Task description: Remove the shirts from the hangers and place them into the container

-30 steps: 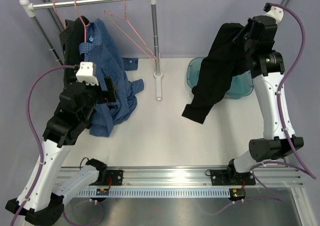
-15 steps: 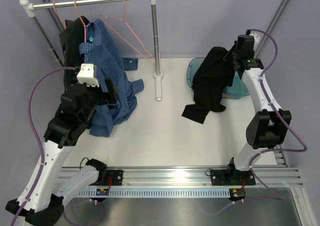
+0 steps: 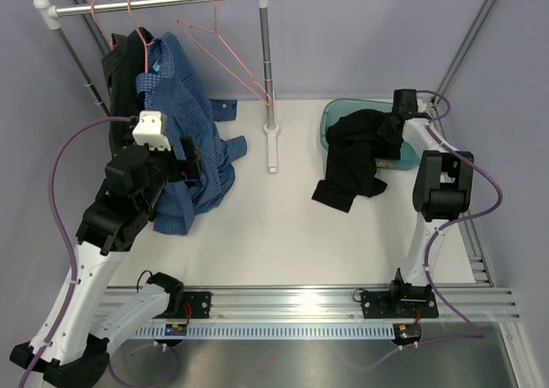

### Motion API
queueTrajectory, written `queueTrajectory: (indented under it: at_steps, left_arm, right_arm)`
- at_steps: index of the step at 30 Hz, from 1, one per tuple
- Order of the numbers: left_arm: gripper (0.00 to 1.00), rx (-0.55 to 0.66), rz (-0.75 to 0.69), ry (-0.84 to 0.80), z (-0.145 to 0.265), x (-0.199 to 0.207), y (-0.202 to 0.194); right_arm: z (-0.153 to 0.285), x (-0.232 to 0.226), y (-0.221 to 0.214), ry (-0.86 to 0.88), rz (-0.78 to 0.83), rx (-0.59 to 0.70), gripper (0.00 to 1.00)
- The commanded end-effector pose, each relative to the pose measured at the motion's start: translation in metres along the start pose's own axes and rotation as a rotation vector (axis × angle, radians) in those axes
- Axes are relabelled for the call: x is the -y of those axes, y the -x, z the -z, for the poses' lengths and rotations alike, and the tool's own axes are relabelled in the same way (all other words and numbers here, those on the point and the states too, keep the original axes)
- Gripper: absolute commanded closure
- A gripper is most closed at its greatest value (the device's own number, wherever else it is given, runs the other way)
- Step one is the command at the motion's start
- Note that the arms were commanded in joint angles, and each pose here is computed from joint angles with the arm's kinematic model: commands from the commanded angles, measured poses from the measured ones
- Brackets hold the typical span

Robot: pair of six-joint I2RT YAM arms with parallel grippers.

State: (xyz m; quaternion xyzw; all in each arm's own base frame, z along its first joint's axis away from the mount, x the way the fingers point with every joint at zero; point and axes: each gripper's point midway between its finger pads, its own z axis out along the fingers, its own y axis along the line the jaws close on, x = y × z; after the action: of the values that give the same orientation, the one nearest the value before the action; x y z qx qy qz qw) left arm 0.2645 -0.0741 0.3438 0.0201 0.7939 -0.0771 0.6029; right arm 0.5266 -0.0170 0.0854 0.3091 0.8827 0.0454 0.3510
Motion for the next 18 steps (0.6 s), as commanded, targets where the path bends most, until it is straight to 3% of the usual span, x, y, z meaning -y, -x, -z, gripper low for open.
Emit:
queueTrajectory:
  at_steps: [1,3,4,8,11,13,18]
  left_arm:
    - [0.01,0.015,0.022,-0.03,-0.004,0.007,0.006]
    - [0.01,0.012,0.032,-0.036,-0.005,0.009,0.007]
    - [0.01,0.016,0.036,-0.042,-0.005,0.01,0.008]
    - [0.01,0.022,0.05,-0.053,-0.006,0.013,0.012]
    - [0.01,0.032,0.051,-0.045,-0.006,0.012,0.015]
    - [0.01,0.037,0.047,-0.032,-0.007,0.01,0.018]
    - [0.01,0.045,0.043,-0.038,-0.01,0.013,0.029]
  right_arm:
    - [0.005,0.004,0.014,-0.024,-0.012,0.013,0.68]
    - [0.018,-0.001,0.027,-0.007,-0.001,0.05,0.54]
    - [0.026,-0.004,0.034,0.007,0.005,0.068,0.39]
    - [0.073,-0.017,0.064,0.064,0.052,0.158,0.11]
    - [0.112,-0.023,0.075,0.108,0.082,0.217,0.01]
    - [0.141,-0.027,0.08,0.149,0.114,0.262,0.01]
    - [0.176,-0.033,0.023,0.203,0.182,0.242,0.01]
